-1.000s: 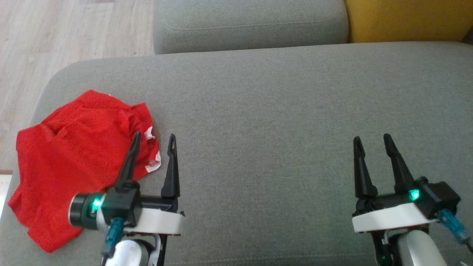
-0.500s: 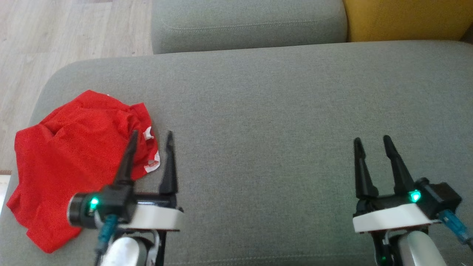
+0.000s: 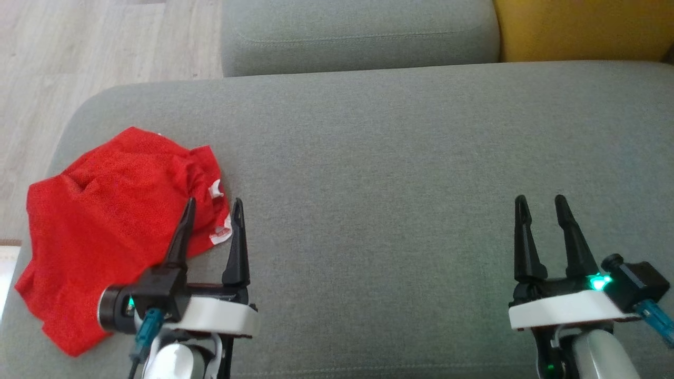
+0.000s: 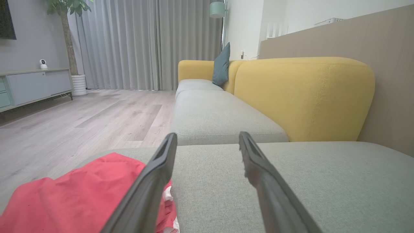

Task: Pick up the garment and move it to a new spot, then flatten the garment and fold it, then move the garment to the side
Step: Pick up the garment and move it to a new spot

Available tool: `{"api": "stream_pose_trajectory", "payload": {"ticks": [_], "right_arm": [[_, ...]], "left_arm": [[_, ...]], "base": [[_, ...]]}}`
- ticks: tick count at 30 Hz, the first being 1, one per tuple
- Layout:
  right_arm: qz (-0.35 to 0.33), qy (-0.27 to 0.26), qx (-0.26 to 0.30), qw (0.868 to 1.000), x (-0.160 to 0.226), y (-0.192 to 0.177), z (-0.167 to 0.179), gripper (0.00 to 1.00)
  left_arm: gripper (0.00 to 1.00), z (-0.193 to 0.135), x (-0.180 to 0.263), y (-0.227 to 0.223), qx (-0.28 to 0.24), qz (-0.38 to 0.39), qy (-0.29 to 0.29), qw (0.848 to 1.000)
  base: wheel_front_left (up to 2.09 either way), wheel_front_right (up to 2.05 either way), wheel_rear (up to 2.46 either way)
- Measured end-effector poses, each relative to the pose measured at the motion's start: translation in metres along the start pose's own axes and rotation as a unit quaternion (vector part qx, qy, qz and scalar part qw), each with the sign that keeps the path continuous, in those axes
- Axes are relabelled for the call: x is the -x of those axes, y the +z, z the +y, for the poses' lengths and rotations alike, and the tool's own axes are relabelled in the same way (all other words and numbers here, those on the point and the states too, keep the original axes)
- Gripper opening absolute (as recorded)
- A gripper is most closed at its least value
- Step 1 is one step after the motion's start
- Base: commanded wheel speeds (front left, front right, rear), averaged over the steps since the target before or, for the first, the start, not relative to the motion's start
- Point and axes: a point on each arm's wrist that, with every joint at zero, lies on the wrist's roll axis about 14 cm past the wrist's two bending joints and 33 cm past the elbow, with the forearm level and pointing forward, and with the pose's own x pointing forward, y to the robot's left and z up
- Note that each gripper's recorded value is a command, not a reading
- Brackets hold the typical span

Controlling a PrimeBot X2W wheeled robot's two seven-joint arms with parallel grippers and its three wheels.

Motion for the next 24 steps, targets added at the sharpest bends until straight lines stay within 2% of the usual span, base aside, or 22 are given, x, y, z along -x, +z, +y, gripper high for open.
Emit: {"api": "stream_pose_trajectory", "payload": {"ticks": [4,12,24], "right_arm": [[0.003,0.013,-0.001,1.0,-0.004,-0.002,0.008,1.0],[0.018,0.068,-0.008,0.997,-0.015,-0.014,0.044,1.0],[0.055,0.175,-0.021,0.983,-0.024,-0.039,0.117,1.0]], "left_arm": [[1.0,0.009,0.003,0.002,-0.002,-0.002,0.012,1.0],[1.0,0.046,0.019,0.011,-0.017,-0.01,0.077,0.997],[1.0,0.115,0.072,0.026,-0.045,-0.019,0.198,0.979]], "base": [[0.0,0.0,0.0],[0.0,0.0,0.0],[0.0,0.0,0.0]]}}
